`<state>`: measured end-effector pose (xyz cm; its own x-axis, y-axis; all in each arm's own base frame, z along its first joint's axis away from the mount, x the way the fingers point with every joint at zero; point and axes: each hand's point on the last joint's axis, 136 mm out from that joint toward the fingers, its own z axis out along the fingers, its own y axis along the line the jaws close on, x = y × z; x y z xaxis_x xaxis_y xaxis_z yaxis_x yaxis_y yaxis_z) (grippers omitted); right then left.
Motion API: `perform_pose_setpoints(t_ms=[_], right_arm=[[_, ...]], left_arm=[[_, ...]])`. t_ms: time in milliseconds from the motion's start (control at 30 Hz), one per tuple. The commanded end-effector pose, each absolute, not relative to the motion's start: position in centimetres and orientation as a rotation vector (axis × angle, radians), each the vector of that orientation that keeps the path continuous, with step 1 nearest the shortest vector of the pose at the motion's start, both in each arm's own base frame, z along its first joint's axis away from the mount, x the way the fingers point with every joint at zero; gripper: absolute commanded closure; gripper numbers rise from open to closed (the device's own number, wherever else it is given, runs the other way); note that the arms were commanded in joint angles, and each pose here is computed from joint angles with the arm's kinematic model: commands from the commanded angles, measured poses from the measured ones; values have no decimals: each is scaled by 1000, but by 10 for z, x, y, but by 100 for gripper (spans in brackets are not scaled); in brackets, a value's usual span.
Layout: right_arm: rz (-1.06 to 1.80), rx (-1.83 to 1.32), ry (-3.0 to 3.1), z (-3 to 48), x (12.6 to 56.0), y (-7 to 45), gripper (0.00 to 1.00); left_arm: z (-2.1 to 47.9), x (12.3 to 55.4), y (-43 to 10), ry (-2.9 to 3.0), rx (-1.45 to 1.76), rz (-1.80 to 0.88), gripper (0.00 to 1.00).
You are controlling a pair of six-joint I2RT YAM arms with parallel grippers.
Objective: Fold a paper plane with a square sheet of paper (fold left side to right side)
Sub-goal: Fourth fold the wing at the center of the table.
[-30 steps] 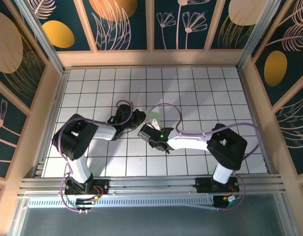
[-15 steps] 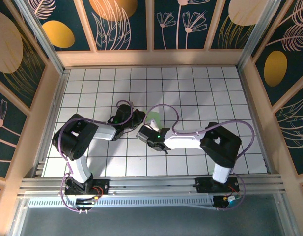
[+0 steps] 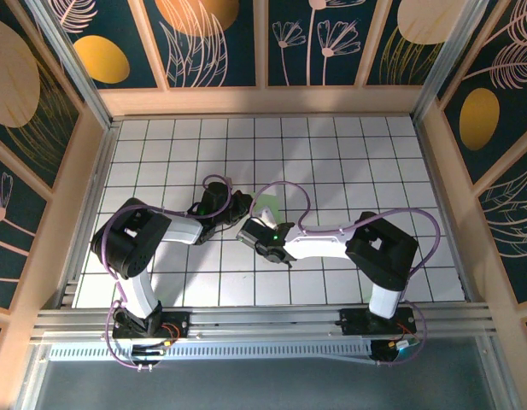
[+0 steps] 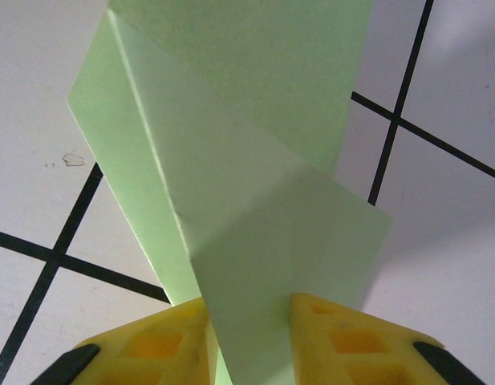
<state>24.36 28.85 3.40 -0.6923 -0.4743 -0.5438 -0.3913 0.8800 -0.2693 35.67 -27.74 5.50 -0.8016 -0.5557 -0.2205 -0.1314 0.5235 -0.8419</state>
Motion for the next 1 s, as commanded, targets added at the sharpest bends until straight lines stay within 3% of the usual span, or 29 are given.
perform_pose_setpoints(t_ms=[0, 267, 500, 733, 967], right_arm=[[-198, -569, 2389, 40, 251, 291, 74], [-211, -568, 2391, 38, 252, 288, 84], [-229, -592, 2398, 31, 251, 286, 91], [-232, -604, 2399, 29, 250, 286, 94], [-112, -639, 2421, 38, 249, 293, 95]], left_arm=[[55, 353, -275, 2302, -583, -1205, 100], [55, 352, -273, 2300, -582, -1197, 99], [66, 355, -262, 2280, -571, -1153, 71], [86, 363, -219, 2211, -617, -1116, 61], [98, 355, -180, 2192, -609, -1020, 59]])
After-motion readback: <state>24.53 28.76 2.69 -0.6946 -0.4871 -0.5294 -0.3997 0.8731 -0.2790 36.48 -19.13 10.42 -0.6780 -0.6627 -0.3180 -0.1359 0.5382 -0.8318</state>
